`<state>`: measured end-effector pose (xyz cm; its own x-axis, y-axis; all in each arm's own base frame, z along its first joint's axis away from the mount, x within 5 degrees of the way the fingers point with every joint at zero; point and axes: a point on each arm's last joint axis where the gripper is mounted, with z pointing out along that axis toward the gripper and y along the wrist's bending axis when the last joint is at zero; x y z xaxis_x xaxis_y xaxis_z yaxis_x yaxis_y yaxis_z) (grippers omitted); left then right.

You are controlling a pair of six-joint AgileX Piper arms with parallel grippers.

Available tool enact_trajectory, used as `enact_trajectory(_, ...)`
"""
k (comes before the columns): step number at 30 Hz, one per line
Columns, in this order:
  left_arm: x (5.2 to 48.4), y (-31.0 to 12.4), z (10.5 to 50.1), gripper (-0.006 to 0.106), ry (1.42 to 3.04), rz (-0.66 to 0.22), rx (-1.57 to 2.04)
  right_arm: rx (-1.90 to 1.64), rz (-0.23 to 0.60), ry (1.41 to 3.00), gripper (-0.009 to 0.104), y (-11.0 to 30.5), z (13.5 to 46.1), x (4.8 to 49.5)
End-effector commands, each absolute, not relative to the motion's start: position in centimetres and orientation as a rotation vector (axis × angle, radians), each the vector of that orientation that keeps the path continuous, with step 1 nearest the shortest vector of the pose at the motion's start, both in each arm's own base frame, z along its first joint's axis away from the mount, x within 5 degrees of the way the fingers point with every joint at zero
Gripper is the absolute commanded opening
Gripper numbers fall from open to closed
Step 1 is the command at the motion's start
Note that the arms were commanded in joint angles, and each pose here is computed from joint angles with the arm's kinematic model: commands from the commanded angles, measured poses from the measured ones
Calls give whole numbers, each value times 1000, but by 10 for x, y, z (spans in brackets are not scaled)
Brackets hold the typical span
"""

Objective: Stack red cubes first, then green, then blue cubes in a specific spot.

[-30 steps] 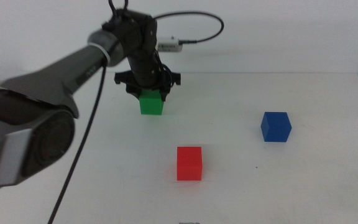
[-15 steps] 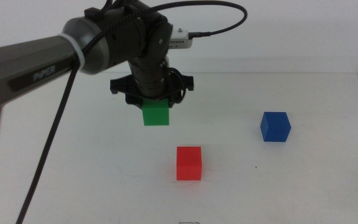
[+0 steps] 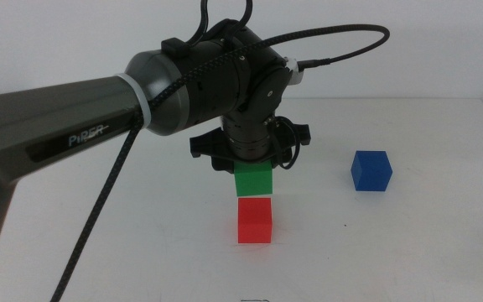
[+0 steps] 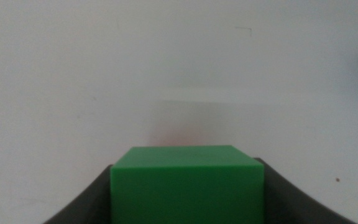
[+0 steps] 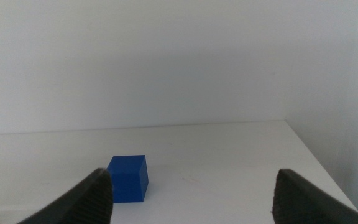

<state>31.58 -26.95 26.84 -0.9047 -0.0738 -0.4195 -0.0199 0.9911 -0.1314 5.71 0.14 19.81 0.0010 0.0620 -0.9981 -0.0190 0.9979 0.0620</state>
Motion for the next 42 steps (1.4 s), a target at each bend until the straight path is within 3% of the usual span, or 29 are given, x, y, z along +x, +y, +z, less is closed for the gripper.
enact_trajectory(1,311,-268,299,25,2617,-272,-87,29,36,1490,66,0,210,57)
enact_trajectory(16,310,-272,274,25,2696,-246,-27,29,36,1490,66,0,210,57)
enact_trajectory(24,311,-275,271,25,2687,-280,-24,29,36,1490,66,0,210,57)
enact_trajectory(42,314,-278,257,25,2722,-231,14,29,36,1490,66,0,210,57)
